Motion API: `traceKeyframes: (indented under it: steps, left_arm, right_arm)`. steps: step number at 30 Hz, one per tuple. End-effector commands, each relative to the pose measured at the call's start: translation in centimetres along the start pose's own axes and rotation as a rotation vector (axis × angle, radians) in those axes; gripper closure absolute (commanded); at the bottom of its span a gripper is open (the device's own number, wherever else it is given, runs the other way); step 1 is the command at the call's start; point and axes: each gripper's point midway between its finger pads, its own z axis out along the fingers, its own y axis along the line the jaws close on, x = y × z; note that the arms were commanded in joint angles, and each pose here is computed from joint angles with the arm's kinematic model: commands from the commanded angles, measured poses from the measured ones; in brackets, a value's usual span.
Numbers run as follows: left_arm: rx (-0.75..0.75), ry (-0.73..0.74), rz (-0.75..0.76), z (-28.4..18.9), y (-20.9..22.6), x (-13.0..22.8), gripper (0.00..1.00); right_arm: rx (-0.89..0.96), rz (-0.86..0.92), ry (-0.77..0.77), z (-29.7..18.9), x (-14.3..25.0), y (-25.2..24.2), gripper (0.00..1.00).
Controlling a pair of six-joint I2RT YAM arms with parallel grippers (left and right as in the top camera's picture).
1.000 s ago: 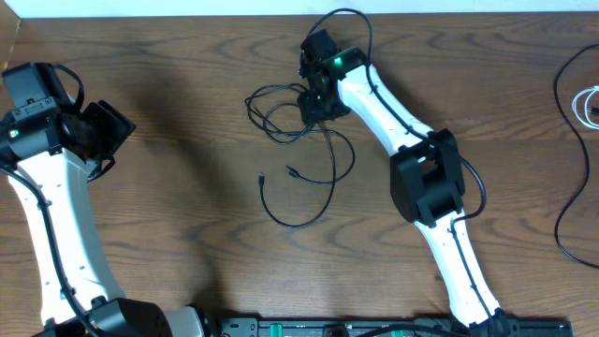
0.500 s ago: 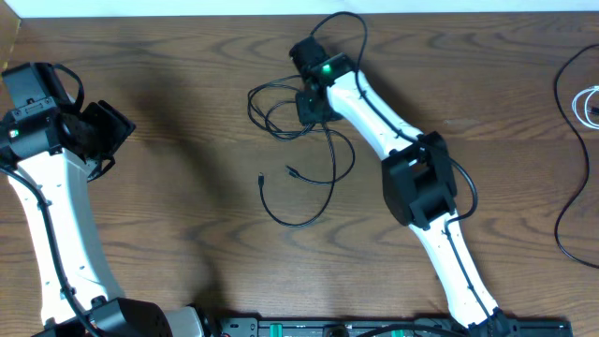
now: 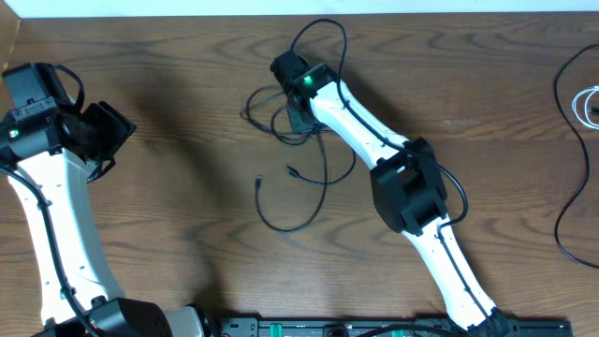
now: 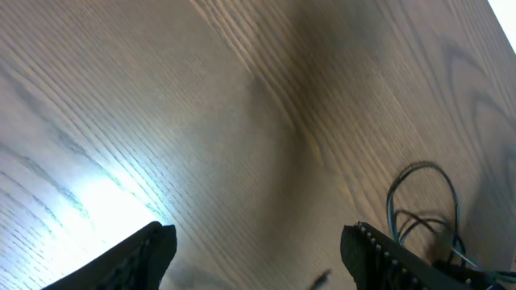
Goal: Untangle cables
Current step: 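Carry the black cable bundle to the far right edge and release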
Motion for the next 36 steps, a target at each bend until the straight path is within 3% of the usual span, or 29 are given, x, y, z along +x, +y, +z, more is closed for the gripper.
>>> traceKeyframes:
  steps: [1, 6, 14, 18, 21, 28, 36]
  left_arm:
    - [-0.007, 0.001, -0.006, 0.0, 0.0, -0.2, 0.29]
    - [-0.007, 0.002, -0.006, 0.0, 0.1, -0.2, 0.29]
    - [-0.01, 0.007, -0.006, 0.0, 0.1, 0.0, 0.29]
    - [-0.011, 0.008, -0.006, 0.0, 0.1, 0.0, 0.29]
    - [-0.01, 0.007, -0.006, 0.0, 0.1, 0.0, 0.29]
    - [-0.01, 0.007, -0.007, 0.0, 0.1, 0.0, 0.29]
    - [-0.01, 0.007, -0.007, 0.0, 0.1, 0.0, 0.29]
  right_arm:
    - [-0.062, -0.013, 0.138, 3.4, 2.5, -0.8, 0.99]
    - [-0.19, 0.014, 0.155, 0.8, 1.4, -2.4, 0.99]
    - [-0.503, -0.017, -0.073, -12.5, -4.1, -7.1, 0.99]
    - [-0.553, 0.039, -0.252, -20.7, -5.9, -12.8, 0.99]
    - [-0.484, 0.136, -0.424, -27.4, -6.1, -20.5, 0.99]
    - [-0.218, 0.438, -0.632, -35.0, -1.4, -38.0, 0.99]
    - [0.09, 0.811, -0.553, -34.4, 9.1, -53.1, 0.99]
